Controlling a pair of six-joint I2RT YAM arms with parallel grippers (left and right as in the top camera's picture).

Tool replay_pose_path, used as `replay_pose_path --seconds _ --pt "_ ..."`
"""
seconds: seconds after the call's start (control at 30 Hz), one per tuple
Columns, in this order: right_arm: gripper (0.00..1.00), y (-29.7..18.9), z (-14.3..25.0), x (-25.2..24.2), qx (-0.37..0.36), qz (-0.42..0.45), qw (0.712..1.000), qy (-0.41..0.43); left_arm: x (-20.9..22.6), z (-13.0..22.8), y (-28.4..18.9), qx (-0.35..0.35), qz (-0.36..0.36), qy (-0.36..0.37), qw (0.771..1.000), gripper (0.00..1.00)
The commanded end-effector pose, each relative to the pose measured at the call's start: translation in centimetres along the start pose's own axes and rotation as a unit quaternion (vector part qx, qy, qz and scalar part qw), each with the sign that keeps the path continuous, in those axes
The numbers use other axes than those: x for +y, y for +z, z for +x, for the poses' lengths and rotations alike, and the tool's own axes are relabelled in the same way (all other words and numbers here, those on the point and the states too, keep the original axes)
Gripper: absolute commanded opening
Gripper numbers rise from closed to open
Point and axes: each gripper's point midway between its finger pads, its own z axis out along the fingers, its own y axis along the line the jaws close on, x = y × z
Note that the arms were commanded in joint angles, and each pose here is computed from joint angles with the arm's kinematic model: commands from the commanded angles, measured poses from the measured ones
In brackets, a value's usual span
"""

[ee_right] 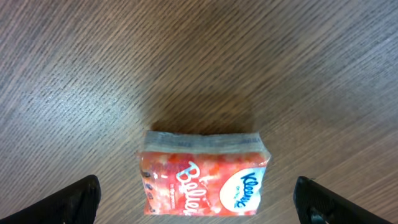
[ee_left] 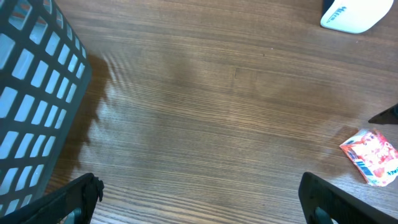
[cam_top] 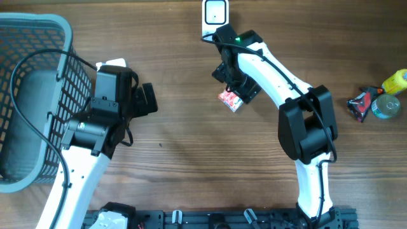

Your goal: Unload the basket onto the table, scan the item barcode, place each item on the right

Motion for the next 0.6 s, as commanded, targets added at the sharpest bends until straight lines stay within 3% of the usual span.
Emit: replay_pose_path --seconds 0.0,0.27,0.5,0.57 --pt "1.0 2.1 1.1 -1.6 0.018 0.026 0.999 -0.013 0.5 0.1 0.4 0.002 -0.013 -0.003 1.0 1.0" --pt "1.0 4.9 3.3 -1.9 0.067 0.011 0.998 -0.01 0.5 0.1 0.4 0.002 -0.013 -0.003 1.0 1.0" --pt "0.73 5.0 2.9 -2.1 0.055 0.017 0.998 -0.016 0.5 0.1 0.4 0.002 -0.013 -0.003 1.0 1.0" --pt "0.71 5.0 2.5 -2.0 0.045 0.015 0.998 -0.039 0.5 0.1 0.4 0.003 -0.013 -0.003 1.0 1.0"
